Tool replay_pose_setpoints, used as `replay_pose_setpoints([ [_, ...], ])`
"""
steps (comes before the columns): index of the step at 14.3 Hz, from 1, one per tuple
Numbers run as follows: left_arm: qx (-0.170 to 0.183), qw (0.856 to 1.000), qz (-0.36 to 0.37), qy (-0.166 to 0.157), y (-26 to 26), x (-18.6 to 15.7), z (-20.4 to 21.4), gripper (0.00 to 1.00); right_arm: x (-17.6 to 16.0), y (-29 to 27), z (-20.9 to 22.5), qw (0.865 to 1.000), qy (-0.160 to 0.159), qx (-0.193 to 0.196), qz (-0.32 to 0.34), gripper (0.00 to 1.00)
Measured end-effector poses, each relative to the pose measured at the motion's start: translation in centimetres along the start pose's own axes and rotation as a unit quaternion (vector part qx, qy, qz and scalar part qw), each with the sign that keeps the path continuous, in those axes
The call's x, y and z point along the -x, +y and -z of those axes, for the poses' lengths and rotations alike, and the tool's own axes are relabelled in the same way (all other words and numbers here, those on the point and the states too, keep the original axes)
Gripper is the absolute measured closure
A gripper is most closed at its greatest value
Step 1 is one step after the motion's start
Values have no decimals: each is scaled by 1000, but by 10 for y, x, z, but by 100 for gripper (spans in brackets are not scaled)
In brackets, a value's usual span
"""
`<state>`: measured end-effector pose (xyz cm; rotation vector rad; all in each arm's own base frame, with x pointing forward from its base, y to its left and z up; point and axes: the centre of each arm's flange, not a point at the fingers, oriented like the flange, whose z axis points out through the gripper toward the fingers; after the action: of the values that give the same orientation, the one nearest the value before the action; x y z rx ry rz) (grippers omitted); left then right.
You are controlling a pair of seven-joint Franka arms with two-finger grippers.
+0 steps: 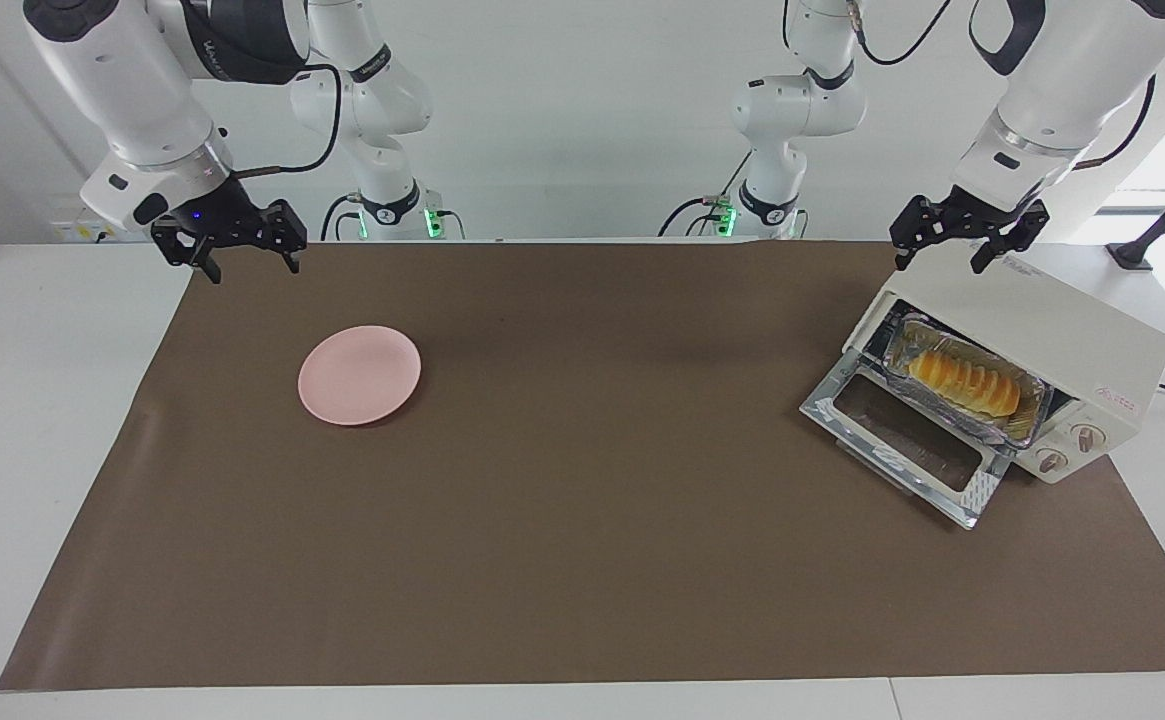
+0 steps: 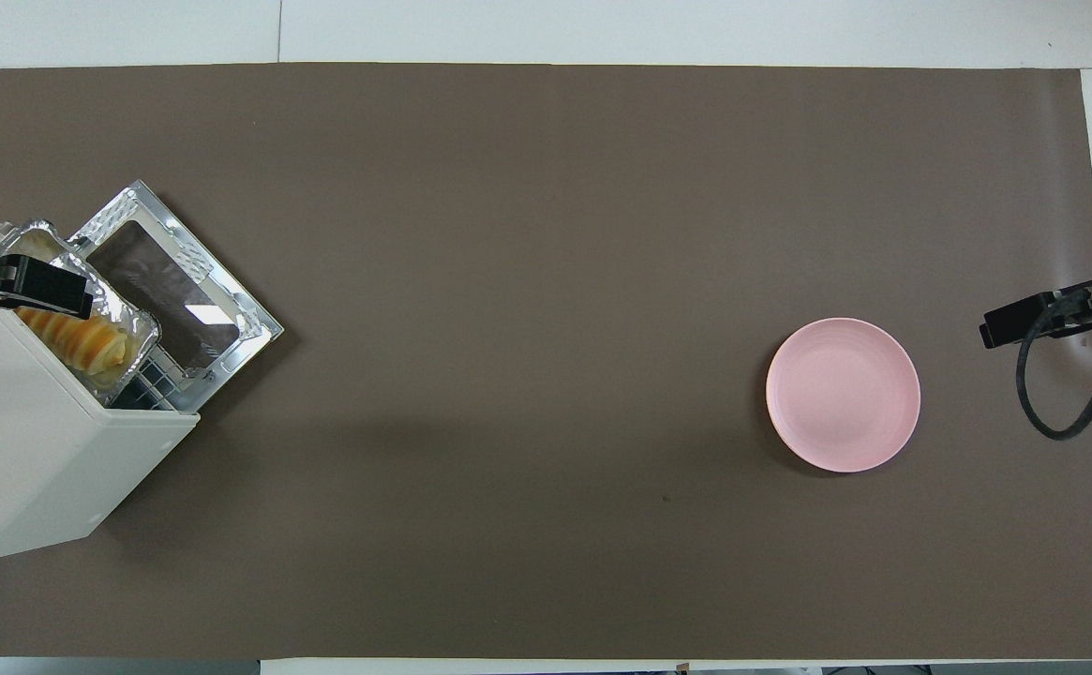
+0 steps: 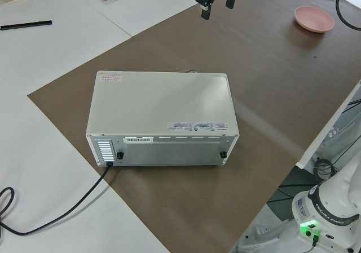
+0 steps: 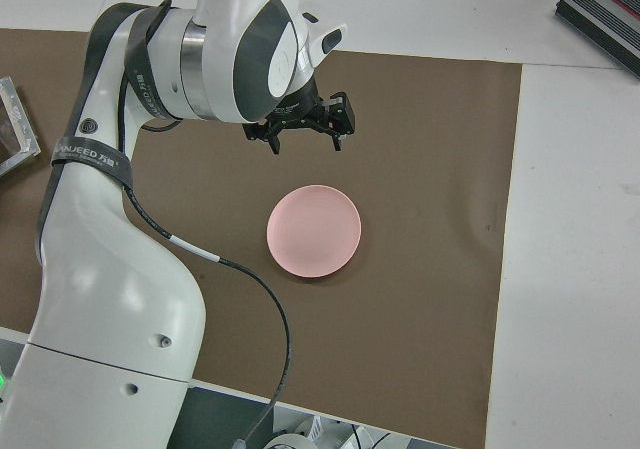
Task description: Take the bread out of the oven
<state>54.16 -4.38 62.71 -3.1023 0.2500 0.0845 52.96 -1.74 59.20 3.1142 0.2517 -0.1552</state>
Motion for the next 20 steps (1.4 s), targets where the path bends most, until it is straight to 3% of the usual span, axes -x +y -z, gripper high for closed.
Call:
replay_pose_setpoints([
  [8, -1, 1000, 0, 9, 6, -2, 2, 0, 0, 0, 0, 1000, 0, 0, 0, 0],
  [11, 1, 997, 73, 38, 7, -10, 3, 0, 0, 0, 0, 1000, 0, 0, 0, 0],
  [20, 16, 973, 226, 47, 17, -76, -74, 0, 0, 0, 0, 1000, 0, 0, 0, 0],
])
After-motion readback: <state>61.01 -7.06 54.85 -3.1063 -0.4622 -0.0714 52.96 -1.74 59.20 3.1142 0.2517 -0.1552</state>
